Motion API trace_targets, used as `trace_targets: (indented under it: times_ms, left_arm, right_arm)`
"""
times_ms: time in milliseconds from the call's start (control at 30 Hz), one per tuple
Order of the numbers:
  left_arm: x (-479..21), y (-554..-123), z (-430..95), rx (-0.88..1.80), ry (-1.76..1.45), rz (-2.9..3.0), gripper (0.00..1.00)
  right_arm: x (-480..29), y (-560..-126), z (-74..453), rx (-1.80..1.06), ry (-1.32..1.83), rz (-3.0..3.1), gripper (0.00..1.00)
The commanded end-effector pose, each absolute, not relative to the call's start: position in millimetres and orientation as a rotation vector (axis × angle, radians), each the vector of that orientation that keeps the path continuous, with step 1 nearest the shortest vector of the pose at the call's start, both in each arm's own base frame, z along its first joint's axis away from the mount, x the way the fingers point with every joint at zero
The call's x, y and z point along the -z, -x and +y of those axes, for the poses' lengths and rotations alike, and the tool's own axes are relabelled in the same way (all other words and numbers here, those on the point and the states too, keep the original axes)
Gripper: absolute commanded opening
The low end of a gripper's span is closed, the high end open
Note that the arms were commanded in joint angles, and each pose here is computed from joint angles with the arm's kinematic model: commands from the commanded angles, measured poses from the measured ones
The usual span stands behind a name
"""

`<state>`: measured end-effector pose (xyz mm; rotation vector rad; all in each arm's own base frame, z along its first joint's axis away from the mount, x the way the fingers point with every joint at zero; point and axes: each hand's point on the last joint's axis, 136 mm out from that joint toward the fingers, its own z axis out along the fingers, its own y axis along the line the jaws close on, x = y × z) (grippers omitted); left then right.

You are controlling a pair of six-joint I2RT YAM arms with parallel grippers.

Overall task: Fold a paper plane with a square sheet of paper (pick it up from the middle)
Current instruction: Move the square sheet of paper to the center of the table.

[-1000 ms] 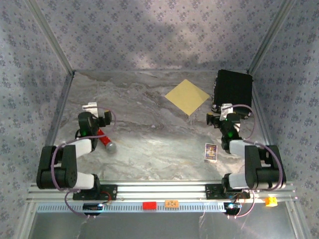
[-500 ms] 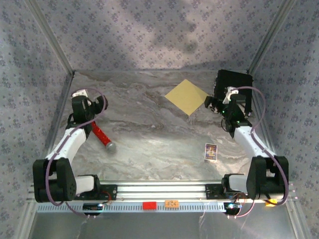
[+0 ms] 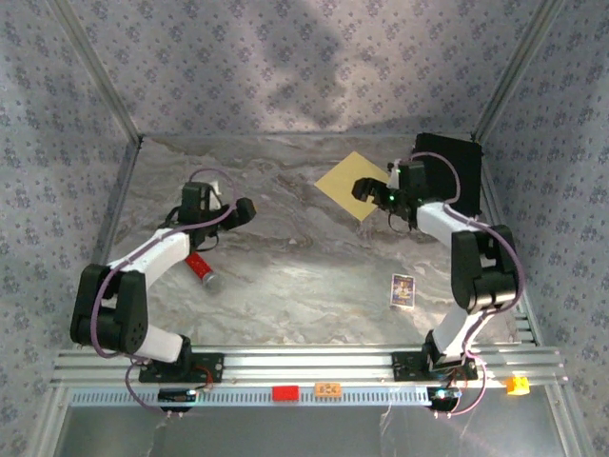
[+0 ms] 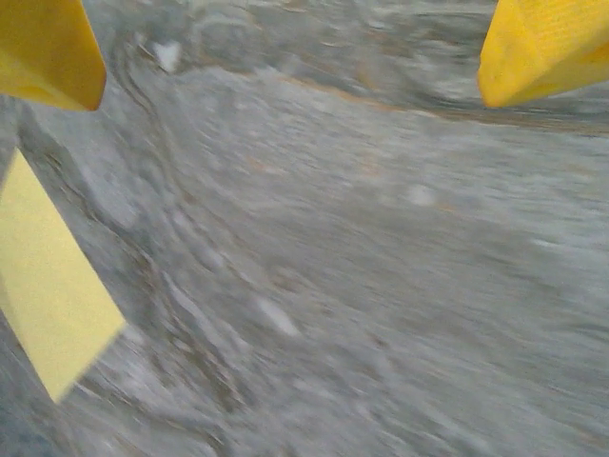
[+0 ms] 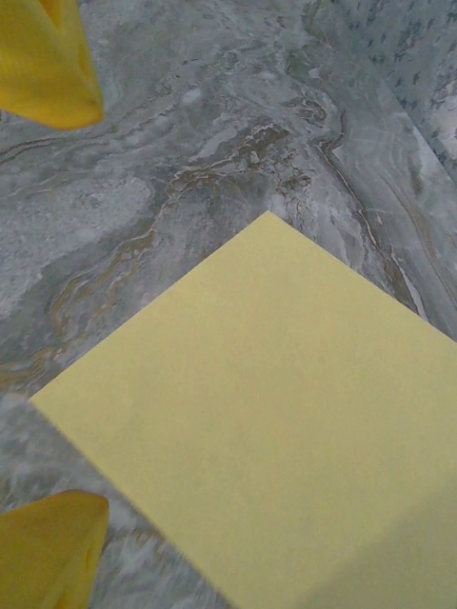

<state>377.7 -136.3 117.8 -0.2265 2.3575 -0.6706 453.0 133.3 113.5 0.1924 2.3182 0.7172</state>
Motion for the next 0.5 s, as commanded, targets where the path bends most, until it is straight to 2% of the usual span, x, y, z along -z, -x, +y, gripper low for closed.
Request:
trace_targets:
  times_ms: [0,233,467]
  left_arm:
    - [-124.5,-374.1,-176.6,0.759,0.131,2.382,1.00]
    - [-129.7,-368.0,-249.8,0.818,-0.064,2.420,1.00]
    - [-128.0,-363.8,-259.4,0.815,-0.080,2.427,1.00]
  right_arm:
    - [-101.2,-460.6,139.5,-0.693,-0.242,2.386,0.99]
    - [-81.8,-484.8,161.5,-0.708,-0.236,2.468,0.98]
    - [-59.9,-493.9,175.0,-0.703,-0.217,2.557,0.96]
